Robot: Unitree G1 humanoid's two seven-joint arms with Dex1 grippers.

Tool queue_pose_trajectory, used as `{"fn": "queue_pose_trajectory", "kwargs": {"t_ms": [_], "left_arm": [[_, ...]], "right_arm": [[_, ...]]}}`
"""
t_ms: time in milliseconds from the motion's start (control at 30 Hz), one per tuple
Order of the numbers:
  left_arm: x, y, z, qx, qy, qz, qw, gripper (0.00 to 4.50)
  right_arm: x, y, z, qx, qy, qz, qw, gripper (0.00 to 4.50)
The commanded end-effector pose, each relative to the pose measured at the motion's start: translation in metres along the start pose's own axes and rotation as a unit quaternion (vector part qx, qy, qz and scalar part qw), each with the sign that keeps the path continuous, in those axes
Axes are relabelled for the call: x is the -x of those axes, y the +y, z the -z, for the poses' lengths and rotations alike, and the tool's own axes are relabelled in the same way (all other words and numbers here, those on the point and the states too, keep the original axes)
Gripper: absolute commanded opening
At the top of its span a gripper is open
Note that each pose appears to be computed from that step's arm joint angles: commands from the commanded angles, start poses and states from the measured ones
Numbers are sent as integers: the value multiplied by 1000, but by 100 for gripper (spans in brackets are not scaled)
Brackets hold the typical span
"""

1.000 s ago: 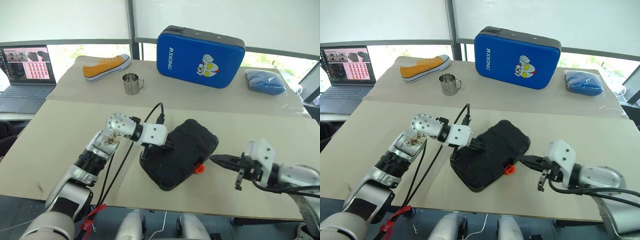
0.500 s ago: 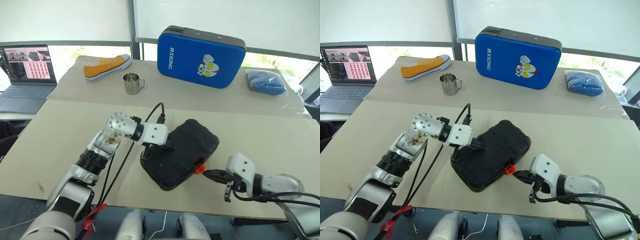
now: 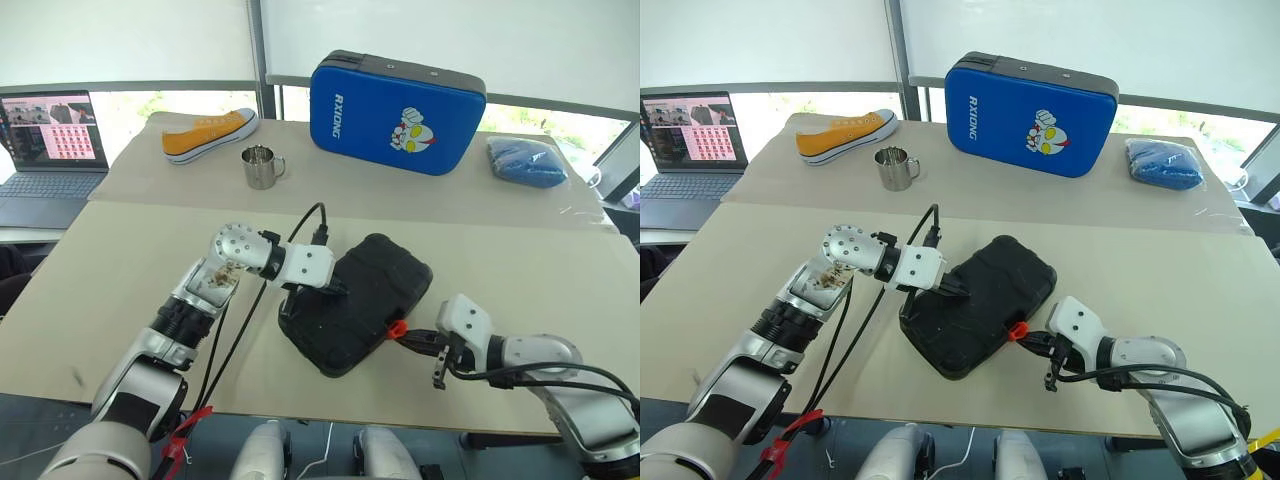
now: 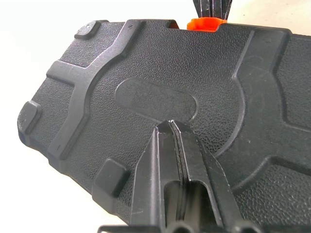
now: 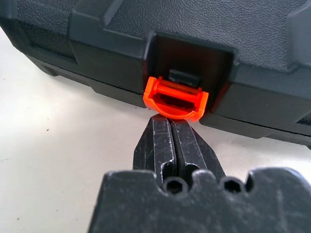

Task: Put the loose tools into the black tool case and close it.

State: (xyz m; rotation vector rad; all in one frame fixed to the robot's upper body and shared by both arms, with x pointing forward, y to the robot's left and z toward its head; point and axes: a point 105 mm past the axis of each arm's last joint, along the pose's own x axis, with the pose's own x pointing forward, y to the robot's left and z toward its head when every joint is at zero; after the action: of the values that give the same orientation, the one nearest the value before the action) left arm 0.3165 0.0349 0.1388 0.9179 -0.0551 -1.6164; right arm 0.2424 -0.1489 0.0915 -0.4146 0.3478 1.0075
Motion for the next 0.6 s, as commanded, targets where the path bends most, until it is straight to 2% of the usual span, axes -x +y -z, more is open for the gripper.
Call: {"fn": "queue_pose_trajectory", "kwargs": {"t_ms": [33, 600], "left_arm": [[-17, -14, 7, 10, 7, 24, 1000, 3], [-21, -18, 11, 6, 15, 34, 999, 3]], "right_arm": [[3, -3, -32, 45, -49, 2, 998, 0], [4, -4, -55, 56, -73, -1, 996, 0]]}}
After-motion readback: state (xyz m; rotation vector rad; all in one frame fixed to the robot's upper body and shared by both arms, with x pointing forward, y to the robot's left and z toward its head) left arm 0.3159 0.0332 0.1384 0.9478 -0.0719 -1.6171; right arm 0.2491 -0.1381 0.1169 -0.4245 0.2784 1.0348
